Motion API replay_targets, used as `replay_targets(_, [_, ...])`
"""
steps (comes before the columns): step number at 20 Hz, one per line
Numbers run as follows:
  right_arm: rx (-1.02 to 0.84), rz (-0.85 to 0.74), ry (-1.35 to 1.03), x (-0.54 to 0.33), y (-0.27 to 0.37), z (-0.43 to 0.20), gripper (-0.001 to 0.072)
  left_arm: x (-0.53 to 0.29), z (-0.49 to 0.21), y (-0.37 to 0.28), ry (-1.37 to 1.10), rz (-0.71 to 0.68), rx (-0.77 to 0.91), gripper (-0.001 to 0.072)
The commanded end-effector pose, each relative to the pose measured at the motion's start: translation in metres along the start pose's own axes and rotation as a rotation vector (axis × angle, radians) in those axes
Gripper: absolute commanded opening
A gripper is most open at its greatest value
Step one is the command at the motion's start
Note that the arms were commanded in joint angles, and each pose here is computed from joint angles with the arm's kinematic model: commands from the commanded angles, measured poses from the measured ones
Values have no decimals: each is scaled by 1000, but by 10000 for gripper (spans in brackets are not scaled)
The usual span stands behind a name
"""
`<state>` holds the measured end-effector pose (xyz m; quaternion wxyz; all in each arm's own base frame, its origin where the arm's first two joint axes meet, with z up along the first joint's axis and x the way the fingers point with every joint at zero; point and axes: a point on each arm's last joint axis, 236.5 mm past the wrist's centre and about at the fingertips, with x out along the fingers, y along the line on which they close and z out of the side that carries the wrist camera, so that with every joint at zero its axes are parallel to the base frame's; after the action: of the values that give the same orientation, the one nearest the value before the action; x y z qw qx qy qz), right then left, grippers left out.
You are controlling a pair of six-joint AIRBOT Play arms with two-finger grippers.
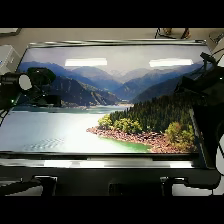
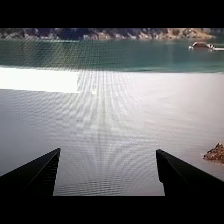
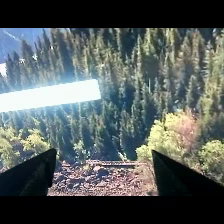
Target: Fold the clothes and pants, and hang the long-sleeved shirts on hangers.
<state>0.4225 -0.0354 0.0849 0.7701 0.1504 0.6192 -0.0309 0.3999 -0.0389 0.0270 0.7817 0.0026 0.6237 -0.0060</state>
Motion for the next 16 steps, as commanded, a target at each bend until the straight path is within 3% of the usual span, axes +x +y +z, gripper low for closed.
replay_targets(1, [-2, 0, 1, 0, 0, 0, 695, 0, 0, 0, 1, 0, 0, 711])
replay_targets(6, [-2, 16, -136, -2, 4, 32, 695, -1, 37, -4, -153, -20, -53, 711])
replay_targets(16, [-9, 46, -481, -26, 11, 110, 693, -86, 189, -19, -907, -115, -49, 710])
